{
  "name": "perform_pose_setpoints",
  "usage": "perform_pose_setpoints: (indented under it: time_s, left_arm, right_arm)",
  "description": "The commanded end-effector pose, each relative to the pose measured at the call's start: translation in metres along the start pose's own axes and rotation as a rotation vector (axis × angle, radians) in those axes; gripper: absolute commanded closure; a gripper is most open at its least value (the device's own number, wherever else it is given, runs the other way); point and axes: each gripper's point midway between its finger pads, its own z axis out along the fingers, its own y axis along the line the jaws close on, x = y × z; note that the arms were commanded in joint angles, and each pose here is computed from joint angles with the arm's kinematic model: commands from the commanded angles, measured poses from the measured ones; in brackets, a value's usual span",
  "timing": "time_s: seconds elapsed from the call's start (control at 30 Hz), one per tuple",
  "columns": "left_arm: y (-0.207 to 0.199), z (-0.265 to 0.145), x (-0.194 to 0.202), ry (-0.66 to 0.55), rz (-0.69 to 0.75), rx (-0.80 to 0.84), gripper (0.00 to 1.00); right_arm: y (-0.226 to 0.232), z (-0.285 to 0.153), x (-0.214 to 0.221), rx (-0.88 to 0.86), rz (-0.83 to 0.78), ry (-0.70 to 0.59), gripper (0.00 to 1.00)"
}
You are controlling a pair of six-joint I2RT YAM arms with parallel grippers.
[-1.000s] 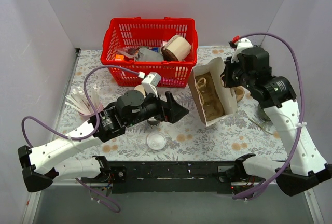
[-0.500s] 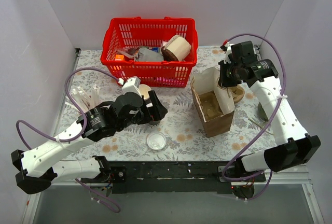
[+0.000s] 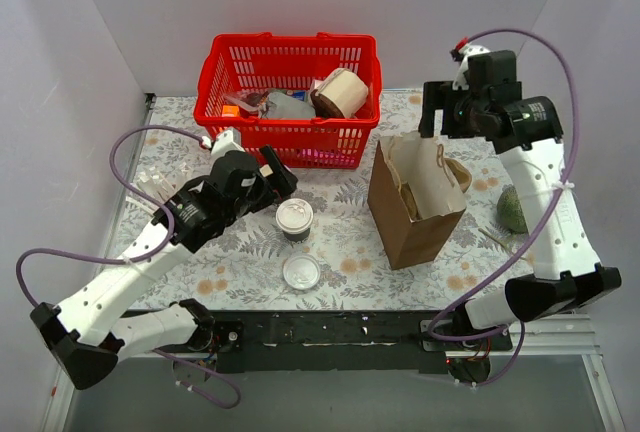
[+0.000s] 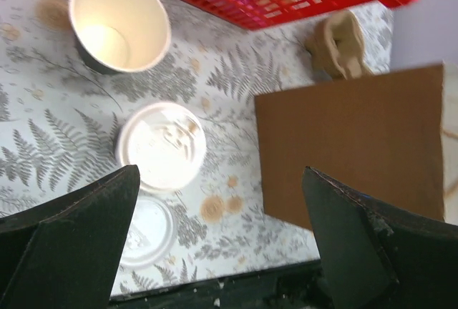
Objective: Pack the takeout coffee
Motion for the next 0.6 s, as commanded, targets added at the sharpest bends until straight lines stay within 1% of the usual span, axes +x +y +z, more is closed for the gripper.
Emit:
perform_pose_setpoints:
  time_s: [0.0, 0.03, 0.07, 0.1, 0.13, 0.17, 0.23, 0.27, 0.3, 0.33, 0.37, 0.4, 0.47, 0.53, 0.57]
  left_arm:
    - [0.02, 0.024, -0.007, 0.009, -0.007, -0.043, 0.02]
    - [0.023, 0.027, -0.008, 0.012, -0.011, -0.045, 0.02]
    - [0.031, 0.03, -0.01, 0.008, -0.025, -0.068, 0.02]
    - [0.034, 0.03, -0.009, 0.021, -0.034, -0.071, 0.02]
    - [0.038, 0.031, -0.008, 0.028, -0.042, -0.076, 0.02]
    - [0.042, 0.032, -0.011, 0.025, -0.056, -0.082, 0.02]
    - [0.052, 0.033, -0.007, 0.033, -0.073, -0.091, 0.02]
    - [0.06, 0.033, -0.009, 0.025, -0.085, -0.115, 0.02]
    - [0.071, 0.035, -0.004, 0.03, -0.092, -0.145, 0.02]
    - [0.076, 0.035, -0.003, 0.033, -0.105, -0.154, 0.02]
    - [0.081, 0.032, -0.004, 0.024, -0.123, -0.152, 0.02]
    - [0.09, 0.033, 0.004, 0.04, -0.129, -0.163, 0.02]
    - [0.092, 0.032, 0.007, 0.042, -0.16, -0.131, 0.02]
    - [0.1, 0.035, 0.018, 0.059, -0.18, -0.124, 0.02]
    - [0.1, 0.032, 0.018, 0.06, -0.196, -0.1, 0.02]
  right_arm:
    - [-0.008, -0.073, -0.066, 0.05, 0.05, -0.282, 0.06]
    - [-0.002, -0.082, -0.074, 0.017, 0.038, -0.321, 0.06]
    - [0.013, -0.09, -0.079, -0.061, 0.016, -0.344, 0.06]
    - [0.024, -0.104, -0.088, -0.102, 0.003, -0.393, 0.06]
    - [0.034, -0.108, -0.093, -0.137, -0.018, -0.417, 0.06]
    - [0.054, -0.112, -0.094, -0.195, -0.048, -0.426, 0.06]
    - [0.079, -0.105, -0.097, -0.252, -0.092, -0.423, 0.06]
    - [0.107, -0.104, -0.091, -0.316, -0.135, -0.406, 0.06]
    - [0.125, -0.089, -0.086, -0.338, -0.162, -0.37, 0.06]
    - [0.143, -0.087, -0.084, -0.364, -0.191, -0.365, 0.06]
    - [0.175, -0.074, -0.072, -0.407, -0.24, -0.323, 0.06]
    - [0.19, -0.068, -0.066, -0.422, -0.256, -0.303, 0.06]
    - [0.217, -0.057, -0.053, -0.415, -0.275, -0.286, 0.06]
    - [0.233, -0.039, -0.044, -0.394, -0.267, -0.263, 0.06]
    - [0.248, -0.026, -0.022, -0.419, -0.287, -0.215, 0.06]
